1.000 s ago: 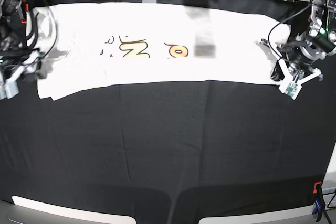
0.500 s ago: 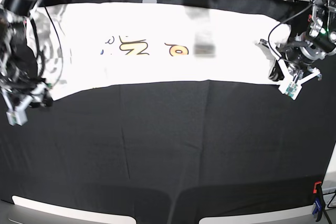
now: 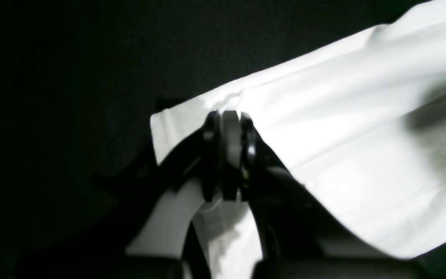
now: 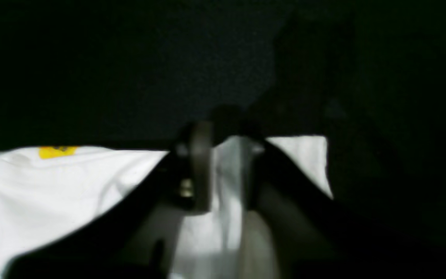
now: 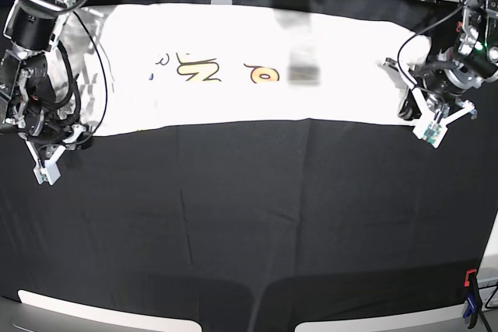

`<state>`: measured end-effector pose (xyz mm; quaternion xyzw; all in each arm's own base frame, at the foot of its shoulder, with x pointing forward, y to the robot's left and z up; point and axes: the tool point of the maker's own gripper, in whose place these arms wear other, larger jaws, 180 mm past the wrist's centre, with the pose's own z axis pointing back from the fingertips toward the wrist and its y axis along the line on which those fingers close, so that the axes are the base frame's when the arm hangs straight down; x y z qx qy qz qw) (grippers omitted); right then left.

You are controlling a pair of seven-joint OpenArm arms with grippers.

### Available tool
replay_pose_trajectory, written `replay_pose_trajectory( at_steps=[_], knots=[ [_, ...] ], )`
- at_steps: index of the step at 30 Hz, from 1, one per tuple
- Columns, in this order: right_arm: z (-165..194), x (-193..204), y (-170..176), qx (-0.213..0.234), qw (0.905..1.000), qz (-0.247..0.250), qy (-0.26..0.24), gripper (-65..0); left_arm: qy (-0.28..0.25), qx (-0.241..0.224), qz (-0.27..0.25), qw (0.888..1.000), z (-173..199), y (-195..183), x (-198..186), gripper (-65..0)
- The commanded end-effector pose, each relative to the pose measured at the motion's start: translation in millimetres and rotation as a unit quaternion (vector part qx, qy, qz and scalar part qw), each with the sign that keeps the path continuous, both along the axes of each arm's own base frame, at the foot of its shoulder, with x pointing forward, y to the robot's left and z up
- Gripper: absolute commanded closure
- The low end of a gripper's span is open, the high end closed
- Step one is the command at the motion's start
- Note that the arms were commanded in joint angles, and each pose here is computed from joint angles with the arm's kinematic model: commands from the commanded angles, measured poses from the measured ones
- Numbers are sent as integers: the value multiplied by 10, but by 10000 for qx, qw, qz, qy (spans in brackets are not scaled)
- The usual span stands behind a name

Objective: Layout the t-shirt on the table in an organized manner, then fold the t-shirt properly
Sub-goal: 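Lay the folded hem flat along the collar edge with both grippers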

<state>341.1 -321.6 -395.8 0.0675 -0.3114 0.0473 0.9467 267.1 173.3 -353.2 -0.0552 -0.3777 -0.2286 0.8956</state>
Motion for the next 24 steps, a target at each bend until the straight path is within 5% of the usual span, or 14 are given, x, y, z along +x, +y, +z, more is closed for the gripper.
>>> replay_pose_trajectory(
  at_steps=[1, 12, 24],
  knots=[
    [232, 149, -78, -96, 9993, 28, -351, -11, -220, 6, 15, 9998, 118, 32, 78, 0],
    [529, 156, -25, -519, 9959, 303, -671, 0, -220, 6, 15, 9998, 118, 32, 78, 0],
    [444, -1114, 520, -905, 9857, 1393, -275, 0, -218, 22, 16, 9998, 115, 36, 77, 0]
  ],
)
